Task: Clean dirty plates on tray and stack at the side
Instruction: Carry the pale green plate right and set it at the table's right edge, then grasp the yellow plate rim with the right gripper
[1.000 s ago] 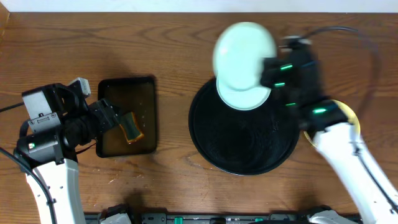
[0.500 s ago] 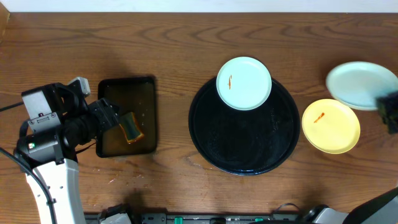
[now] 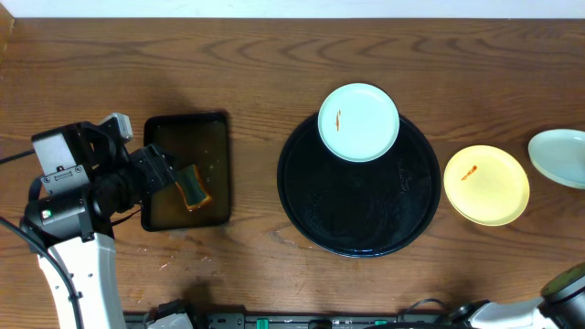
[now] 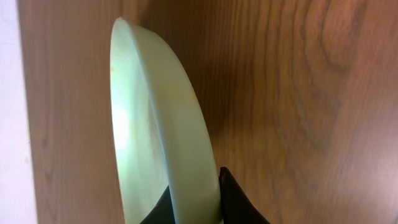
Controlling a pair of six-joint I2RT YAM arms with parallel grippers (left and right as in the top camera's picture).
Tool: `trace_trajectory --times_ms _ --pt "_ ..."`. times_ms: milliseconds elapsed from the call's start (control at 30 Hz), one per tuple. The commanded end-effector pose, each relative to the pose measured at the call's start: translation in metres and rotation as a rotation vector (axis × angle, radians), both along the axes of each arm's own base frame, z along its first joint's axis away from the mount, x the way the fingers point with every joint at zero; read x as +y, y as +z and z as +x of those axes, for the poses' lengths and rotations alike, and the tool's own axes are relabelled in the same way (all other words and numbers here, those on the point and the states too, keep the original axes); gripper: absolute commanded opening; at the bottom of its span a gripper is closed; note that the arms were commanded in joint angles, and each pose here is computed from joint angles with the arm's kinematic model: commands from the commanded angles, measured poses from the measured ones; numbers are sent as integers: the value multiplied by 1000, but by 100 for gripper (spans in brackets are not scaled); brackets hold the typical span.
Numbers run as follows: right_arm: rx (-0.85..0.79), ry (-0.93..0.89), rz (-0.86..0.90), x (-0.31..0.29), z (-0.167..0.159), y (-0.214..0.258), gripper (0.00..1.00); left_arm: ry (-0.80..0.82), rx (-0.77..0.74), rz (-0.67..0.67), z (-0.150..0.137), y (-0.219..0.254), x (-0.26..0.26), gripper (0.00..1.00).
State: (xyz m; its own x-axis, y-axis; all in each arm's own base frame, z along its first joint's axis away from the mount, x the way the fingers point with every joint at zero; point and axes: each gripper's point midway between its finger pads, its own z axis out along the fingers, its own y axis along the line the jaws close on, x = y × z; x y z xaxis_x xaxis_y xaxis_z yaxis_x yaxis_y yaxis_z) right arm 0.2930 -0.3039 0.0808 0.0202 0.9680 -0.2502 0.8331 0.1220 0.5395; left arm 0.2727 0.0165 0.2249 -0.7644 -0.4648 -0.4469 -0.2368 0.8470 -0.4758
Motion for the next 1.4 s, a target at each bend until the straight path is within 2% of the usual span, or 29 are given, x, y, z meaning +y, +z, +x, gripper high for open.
trace_trajectory --times_ms 0,33,67,100,133,200,267,433,500,633,700,833,933,1167,1367 --pt "5 28 7 -3 4 -13 1 13 -11 5 1 5 3 54" --pt "10 43 -3 -5 5 -18 6 13 -11 4 1 5 3 55" --pt "10 58 -19 -7 7 -19 18 13 -11 4 1 5 3 54" --pt "9 80 -34 -7 8 -18 35 13 -11 4 1 5 3 54" --pt "4 100 -40 -6 9 -17 46 13 -11 4 1 5 3 54" --pt "-36 139 -32 -1 15 -12 61 13 -12 5 1 5 3 54" --pt "-92 176 -9 7 23 -5 66 13 -12 5 1 5 3 55" --pt "-215 304 70 40 39 15 73 1 -11 4 1 5 -1 54" --pt "-174 321 112 55 35 10 72 -20 -12 4 2 5 -7 54" --pt "121 314 183 87 0 -26 65 -83 -28 9 5 7 -23 54" --pt "286 311 159 95 -17 -39 63 -106 -45 14 8 10 -29 55" --pt "472 352 68 108 -25 -47 58 -134 -85 24 15 15 -35 55" --pt "628 303 -15 104 -41 -48 58 -136 -91 25 16 16 -36 55" --pt "707 300 -37 111 -52 -53 43 -136 -79 22 14 15 -36 55" --pt "671 338 24 131 -59 -79 36 -136 -85 24 15 15 -36 55"
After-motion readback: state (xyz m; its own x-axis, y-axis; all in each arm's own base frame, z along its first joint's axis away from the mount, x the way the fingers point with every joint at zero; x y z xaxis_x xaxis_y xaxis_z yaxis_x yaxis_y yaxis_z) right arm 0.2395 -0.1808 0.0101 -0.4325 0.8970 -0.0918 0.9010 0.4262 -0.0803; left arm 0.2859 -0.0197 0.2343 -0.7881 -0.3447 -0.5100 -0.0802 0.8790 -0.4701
